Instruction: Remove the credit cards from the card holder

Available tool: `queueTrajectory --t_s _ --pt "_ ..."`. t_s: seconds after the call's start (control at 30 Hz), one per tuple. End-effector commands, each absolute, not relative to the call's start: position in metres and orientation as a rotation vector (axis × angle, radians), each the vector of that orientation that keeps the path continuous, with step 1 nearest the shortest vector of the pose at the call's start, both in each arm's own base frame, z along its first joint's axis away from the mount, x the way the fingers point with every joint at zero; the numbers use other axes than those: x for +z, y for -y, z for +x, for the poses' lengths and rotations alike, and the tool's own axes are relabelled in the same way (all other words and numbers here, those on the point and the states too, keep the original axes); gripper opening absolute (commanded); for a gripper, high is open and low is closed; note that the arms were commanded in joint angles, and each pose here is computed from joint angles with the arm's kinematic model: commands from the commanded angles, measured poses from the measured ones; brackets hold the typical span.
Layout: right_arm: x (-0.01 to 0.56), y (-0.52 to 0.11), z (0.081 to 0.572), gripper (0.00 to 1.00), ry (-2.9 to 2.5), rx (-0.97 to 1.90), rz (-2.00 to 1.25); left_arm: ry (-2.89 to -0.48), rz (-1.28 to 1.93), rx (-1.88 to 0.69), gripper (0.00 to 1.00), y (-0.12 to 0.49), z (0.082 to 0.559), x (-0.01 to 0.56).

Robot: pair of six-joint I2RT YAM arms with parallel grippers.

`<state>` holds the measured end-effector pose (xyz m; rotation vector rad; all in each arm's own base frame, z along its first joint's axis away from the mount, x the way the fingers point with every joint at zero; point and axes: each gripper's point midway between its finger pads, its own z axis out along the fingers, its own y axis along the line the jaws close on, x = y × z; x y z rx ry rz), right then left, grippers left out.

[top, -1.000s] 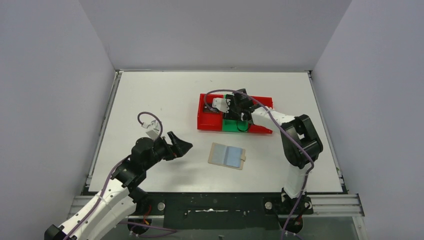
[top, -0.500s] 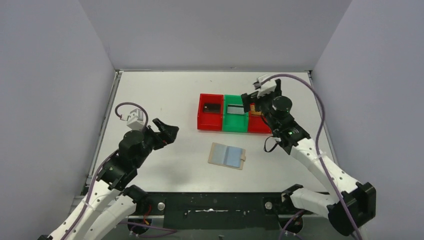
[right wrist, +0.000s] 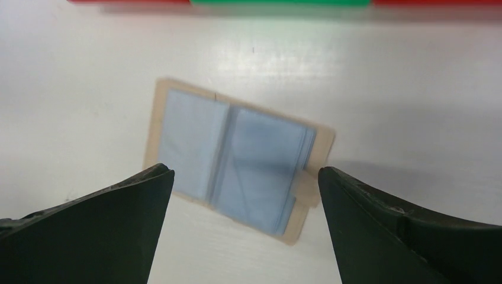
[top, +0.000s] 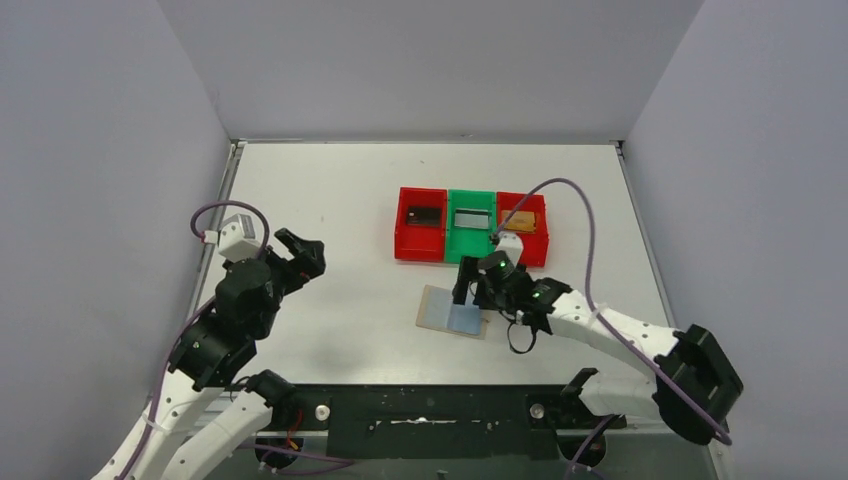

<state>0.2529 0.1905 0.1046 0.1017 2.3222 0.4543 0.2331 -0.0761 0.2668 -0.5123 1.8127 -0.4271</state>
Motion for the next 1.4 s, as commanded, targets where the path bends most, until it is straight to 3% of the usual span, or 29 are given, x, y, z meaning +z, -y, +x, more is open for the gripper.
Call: queueTrajectory --t_s 0.0,0.37,0.57,0.73,0.93,1.1,1.37 --pt "0.076 -0.206 0.238 0.99 -2.423 0.308 0.293 -1.764 -0.528 -0.411 0.88 0.066 0.231 0.282" --pt "0.052 -0.246 0.252 0.98 -2.51 0.04 0.153 -1.789 -0.507 -0.465 0.88 0.076 0.229 0.273" --pt "0.031 -0.238 0.236 0.98 -2.575 -0.137 0.107 -1.763 -0.506 -0.463 0.88 0.071 0.225 0.279" --pt "0.0 -0.253 0.214 1.0 -2.674 -0.114 -0.008 -1.754 -0.502 -0.463 0.88 0.07 0.224 0.28" --pt "-0.001 -0.286 0.191 0.95 -2.664 -0.035 -0.18 -1.758 -0.488 -0.454 0.88 0.07 0.225 0.282" --pt "0.032 -0.295 0.215 0.98 -2.568 0.004 -0.193 -1.793 -0.487 -0.402 0.88 0.07 0.231 0.279" --pt "0.173 -0.263 0.281 0.98 -2.204 0.165 -0.01 -1.783 -0.509 -0.317 0.89 0.059 0.235 0.304"
